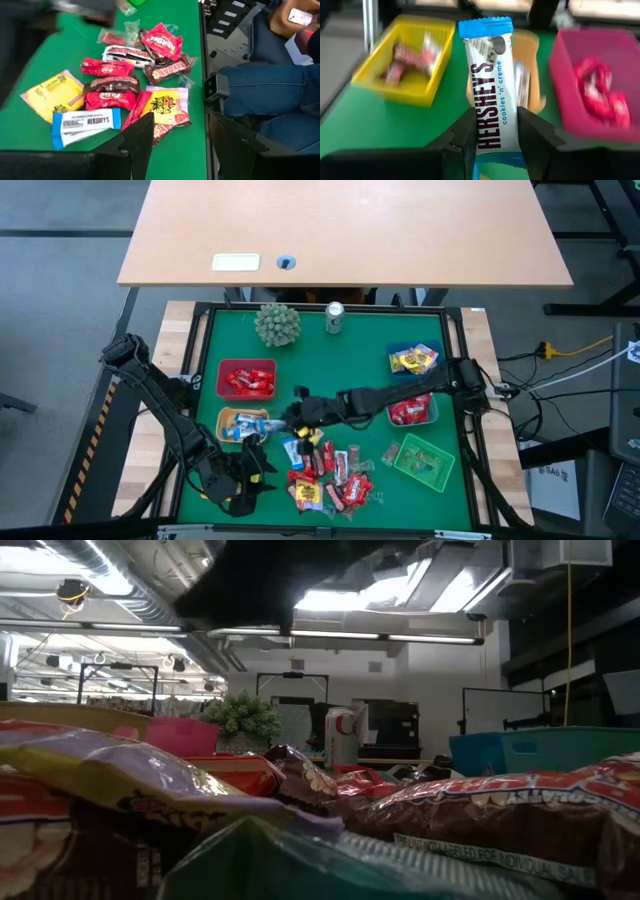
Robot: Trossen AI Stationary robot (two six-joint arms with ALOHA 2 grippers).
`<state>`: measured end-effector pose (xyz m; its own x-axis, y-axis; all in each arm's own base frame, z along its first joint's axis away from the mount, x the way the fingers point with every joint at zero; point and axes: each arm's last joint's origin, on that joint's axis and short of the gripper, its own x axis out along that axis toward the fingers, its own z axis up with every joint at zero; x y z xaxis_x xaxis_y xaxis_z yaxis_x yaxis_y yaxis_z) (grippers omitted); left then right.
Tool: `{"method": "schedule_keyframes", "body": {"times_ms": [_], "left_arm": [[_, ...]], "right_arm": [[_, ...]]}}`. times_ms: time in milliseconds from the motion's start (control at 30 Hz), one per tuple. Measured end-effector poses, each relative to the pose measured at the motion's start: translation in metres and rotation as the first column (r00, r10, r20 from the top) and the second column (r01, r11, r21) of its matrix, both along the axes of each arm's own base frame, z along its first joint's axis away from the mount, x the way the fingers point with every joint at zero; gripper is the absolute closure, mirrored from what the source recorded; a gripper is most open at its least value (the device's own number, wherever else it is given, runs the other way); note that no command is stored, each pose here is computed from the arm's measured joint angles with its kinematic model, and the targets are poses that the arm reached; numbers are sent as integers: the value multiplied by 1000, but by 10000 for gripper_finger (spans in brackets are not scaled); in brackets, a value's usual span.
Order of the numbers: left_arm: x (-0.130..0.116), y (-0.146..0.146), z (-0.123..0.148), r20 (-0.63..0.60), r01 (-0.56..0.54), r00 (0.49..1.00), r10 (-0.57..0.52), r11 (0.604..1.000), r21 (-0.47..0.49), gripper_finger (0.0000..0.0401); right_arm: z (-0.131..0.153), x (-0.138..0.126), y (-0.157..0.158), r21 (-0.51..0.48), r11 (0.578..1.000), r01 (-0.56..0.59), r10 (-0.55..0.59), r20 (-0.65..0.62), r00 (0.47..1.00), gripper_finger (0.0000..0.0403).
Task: Sort candy
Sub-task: Put the white chocolate bar into the orange bin
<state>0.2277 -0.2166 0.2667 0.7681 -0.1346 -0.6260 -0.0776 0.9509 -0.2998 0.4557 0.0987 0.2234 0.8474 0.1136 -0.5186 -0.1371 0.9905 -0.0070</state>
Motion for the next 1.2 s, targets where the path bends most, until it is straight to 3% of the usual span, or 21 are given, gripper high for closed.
{"method": "schedule_keyframes", "body": {"times_ms": [267,400,633,967,1200], "left_arm": [[0,0,0,-2,-8,1000,8,1000,-4,222],[0,1,0,-2,-9,1000,9,1000,-3,222],[0,1,0,0,-11,1000,11,1000,-1,222],[0,1,0,3,-14,1000,14,1000,2,222],[0,1,0,3,-15,1000,15,1000,2,222]], "right_arm": [[-35,37,-16,89,996,-16,-8,267,964,283],[-54,45,-14,100,995,-24,-12,340,941,283],[-64,47,-13,96,995,-20,-14,343,939,274],[-67,46,-14,141,990,26,-68,305,950,148],[-66,42,-14,126,992,8,-37,228,973,115]]}}
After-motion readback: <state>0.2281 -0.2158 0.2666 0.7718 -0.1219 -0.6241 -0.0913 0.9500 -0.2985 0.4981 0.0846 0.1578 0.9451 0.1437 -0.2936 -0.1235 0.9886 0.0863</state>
